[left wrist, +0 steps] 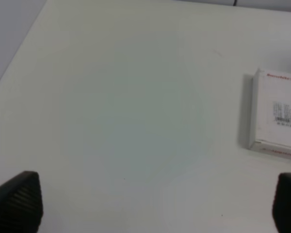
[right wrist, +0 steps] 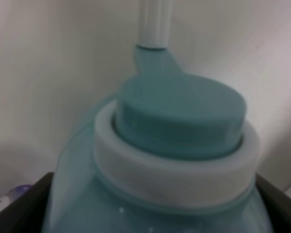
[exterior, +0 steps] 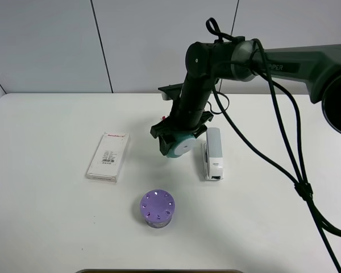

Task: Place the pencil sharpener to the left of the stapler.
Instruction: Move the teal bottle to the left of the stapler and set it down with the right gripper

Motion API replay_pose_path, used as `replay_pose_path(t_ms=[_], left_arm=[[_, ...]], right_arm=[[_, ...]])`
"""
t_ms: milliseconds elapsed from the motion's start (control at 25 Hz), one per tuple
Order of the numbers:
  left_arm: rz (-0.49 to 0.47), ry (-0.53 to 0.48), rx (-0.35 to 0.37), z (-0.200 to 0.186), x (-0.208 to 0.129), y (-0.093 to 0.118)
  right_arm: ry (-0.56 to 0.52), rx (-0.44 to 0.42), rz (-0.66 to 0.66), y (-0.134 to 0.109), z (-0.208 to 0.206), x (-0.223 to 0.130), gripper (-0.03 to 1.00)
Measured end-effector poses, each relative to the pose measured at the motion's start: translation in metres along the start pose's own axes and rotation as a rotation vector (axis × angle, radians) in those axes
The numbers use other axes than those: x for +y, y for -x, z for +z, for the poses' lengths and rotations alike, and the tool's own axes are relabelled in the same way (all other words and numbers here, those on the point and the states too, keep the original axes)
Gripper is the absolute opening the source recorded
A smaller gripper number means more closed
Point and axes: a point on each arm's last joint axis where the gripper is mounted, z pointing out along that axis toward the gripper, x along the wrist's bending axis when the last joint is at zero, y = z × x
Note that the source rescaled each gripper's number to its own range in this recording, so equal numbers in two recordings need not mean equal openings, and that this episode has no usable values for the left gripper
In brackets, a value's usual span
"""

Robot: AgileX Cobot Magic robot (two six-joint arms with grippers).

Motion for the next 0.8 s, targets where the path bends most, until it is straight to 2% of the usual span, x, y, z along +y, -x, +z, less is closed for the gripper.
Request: replay_pose_path(t_ms=[560, 800], left_arm=[[0.000, 0.000, 0.000, 0.000, 0.000, 0.000], [0.000, 0.000, 0.000, 0.000, 0.000, 0.000]], right_arm=[[-0.063, 0.008, 0.015, 0.009, 0.038, -0.001, 0.01], [-0.033, -0.003, 0.012, 0.011, 0.043, 0.002, 0.01]])
